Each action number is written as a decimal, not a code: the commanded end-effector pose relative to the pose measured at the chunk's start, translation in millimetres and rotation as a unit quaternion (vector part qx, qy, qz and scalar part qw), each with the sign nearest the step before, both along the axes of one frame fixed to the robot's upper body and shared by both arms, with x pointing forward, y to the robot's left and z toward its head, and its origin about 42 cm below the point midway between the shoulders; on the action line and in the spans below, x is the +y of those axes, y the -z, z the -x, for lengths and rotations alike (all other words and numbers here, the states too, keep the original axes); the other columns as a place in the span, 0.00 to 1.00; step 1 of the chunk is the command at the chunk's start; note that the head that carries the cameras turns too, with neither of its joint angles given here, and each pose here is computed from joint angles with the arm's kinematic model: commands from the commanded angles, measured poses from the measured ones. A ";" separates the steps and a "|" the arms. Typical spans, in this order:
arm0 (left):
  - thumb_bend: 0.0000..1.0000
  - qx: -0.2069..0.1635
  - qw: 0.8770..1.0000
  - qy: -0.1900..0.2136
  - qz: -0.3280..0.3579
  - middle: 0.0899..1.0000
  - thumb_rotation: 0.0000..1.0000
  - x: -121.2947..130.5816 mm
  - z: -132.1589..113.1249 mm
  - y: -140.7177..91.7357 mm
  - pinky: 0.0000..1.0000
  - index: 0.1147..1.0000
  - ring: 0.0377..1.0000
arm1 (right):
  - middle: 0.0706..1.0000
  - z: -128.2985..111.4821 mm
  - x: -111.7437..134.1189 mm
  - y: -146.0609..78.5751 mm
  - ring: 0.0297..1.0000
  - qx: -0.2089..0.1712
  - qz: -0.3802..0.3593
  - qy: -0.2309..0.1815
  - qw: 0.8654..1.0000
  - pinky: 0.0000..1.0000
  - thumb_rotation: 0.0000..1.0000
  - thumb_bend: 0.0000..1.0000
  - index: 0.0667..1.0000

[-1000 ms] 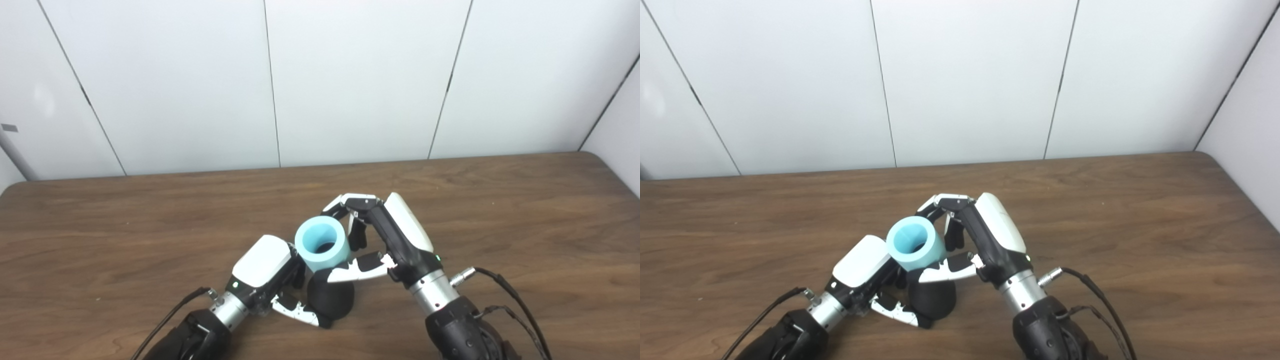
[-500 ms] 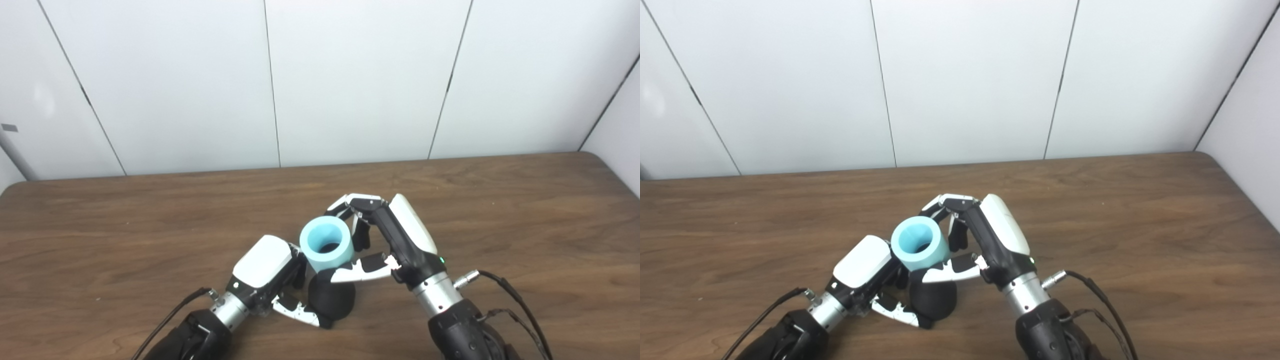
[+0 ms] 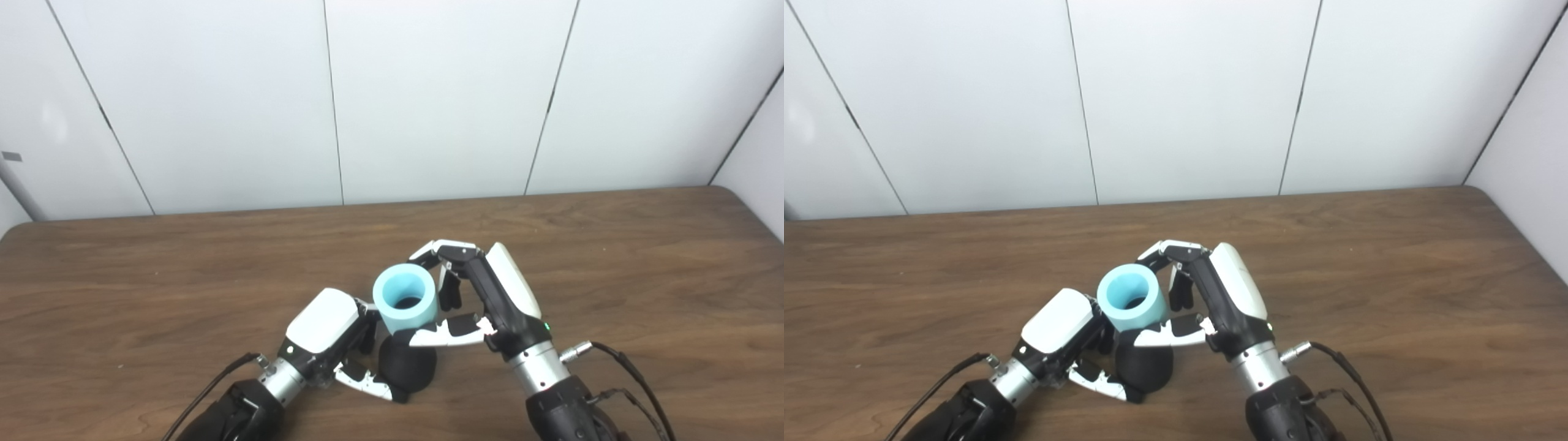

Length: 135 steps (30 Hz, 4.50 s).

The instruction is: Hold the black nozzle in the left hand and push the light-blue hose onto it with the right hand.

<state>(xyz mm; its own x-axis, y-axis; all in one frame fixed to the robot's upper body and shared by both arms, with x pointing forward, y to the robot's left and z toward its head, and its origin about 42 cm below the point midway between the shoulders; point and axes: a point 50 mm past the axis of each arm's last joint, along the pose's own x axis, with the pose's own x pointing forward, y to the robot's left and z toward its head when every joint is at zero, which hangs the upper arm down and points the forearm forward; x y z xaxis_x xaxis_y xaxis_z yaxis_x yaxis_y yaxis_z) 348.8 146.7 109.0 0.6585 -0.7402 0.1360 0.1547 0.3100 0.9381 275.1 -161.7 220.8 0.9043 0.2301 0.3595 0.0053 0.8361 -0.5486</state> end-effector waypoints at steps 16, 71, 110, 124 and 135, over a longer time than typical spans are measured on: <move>0.52 0.108 0.993 0.008 -0.048 0.36 0.00 4.0 60.9 76.6 0.30 0.46 0.33 | 0.41 -1.7 -12.4 3.5 0.32 0.033 -0.075 0.019 0.996 0.27 0.00 0.52 0.51; 0.52 0.111 0.992 0.010 -0.057 0.38 0.00 2.6 61.1 75.4 0.33 0.46 0.36 | 0.43 -3.5 -6.2 -2.9 0.18 0.019 0.008 0.029 0.999 0.13 0.00 0.53 0.45; 0.52 0.113 0.992 0.012 -0.057 0.35 0.00 3.6 62.1 77.2 0.28 0.46 0.32 | 0.55 -0.5 -6.8 -0.8 0.54 0.049 -0.006 0.037 0.998 0.44 0.36 1.00 0.60; 0.52 0.114 0.992 0.012 -0.060 0.35 0.00 3.1 61.8 77.5 0.29 0.46 0.33 | 0.86 0.3 -16.1 -7.9 0.83 0.041 -0.042 0.006 0.998 0.70 0.63 1.00 0.87; 0.52 0.116 0.991 0.014 -0.060 0.36 0.00 1.8 61.2 77.2 0.31 0.46 0.34 | 0.98 8.4 -21.6 -27.1 0.98 -0.046 0.010 -0.001 0.999 0.94 0.81 0.99 1.00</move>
<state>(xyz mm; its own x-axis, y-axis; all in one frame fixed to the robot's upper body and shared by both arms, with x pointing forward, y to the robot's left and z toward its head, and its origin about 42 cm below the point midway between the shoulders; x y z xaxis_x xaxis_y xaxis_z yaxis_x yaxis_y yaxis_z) 347.4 145.8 109.2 0.6525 -0.7452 0.1376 0.1461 0.3019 0.9421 268.8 -186.1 222.5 0.9294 0.2113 0.3025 -0.0047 0.8265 -0.5629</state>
